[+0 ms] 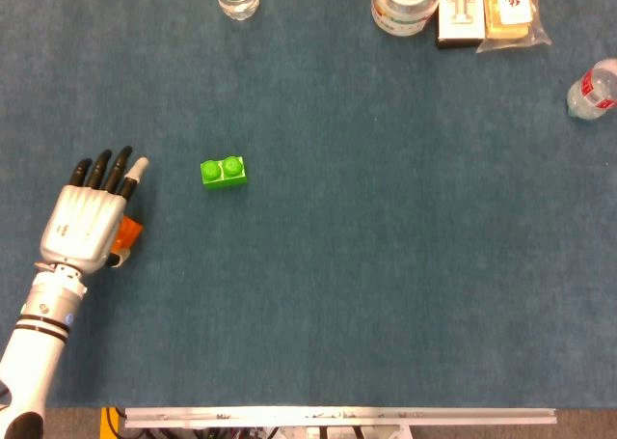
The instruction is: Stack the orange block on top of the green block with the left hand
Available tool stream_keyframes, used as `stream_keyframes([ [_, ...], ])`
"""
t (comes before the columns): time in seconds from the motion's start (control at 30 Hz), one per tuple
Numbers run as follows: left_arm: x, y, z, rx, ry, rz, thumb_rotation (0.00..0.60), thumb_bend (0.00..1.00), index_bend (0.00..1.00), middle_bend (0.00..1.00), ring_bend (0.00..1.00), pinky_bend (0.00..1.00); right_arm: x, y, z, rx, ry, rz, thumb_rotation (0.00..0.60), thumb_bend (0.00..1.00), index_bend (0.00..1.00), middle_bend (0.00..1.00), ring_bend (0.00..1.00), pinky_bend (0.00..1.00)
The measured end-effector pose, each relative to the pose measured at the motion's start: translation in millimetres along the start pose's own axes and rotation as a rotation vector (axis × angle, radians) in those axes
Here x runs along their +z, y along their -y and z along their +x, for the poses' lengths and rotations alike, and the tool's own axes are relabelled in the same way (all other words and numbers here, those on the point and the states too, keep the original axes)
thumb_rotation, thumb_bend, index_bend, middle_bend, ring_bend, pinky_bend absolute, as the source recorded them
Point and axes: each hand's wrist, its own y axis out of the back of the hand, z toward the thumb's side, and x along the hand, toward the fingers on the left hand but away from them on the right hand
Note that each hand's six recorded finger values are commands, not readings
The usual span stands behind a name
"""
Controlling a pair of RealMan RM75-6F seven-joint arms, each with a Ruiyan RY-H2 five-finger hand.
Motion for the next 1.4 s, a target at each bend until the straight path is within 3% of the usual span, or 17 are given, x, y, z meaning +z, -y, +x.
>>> stream_keyframes([
  [0.6, -39.4, 4.9, -3.6, 0.004, -0.088, -0.001, 0.6, 0.01, 0.0, 0.0, 0.0, 0.11, -0.1, 1.4, 0.0, 0.006, 0.003, 0.004, 0.6, 0.08, 0.29, 0.22, 0.1, 0.31],
  [0.77, -30.4, 5.9, -5.3, -0.042, -0.049, -0.058, 0.6, 0.01, 0.1, 0.0, 0.0, 0.11, 0.1, 1.0, 0.4, 0.005, 0.003, 0.002, 0.6, 0.08, 0.29, 0.22, 0.1, 0.31],
  [0.87, -24.2, 3.0, -4.8, -0.073, -0.015, -0.095, 0.6, 0.06, 0.21, 0.0, 0.0, 0.11, -0.2, 0.7, 0.6, 0.005, 0.003, 0.001, 0.6, 0.08, 0.29, 0.22, 0.1, 0.31],
  [1.07, -19.6, -0.2, 0.2, -0.103, 0.009, -0.134, 0.6, 0.22, 0.31, 0.0, 0.0, 0.11, -0.7, -0.3, 0.7, 0.002, 0.004, -0.001, 0.6, 0.08, 0.29, 0.22, 0.1, 0.31],
  [1.27, -21.9, -1.3, 5.7, -0.11, 0.003, -0.133, 0.6, 0.32, 0.36, 0.0, 0.0, 0.11, -0.7, -0.5, 1.0, 0.003, 0.003, -0.002, 0.6, 0.08, 0.29, 0.22, 0.1, 0.31],
  [1.4, -22.9, 0.6, 4.8, -0.12, 0.001, -0.136, 0.6, 0.33, 0.38, 0.0, 0.0, 0.11, -1.0, -0.5, 1.0, 0.003, 0.005, -0.001, 0.6, 0.08, 0.29, 0.22, 0.1, 0.31],
])
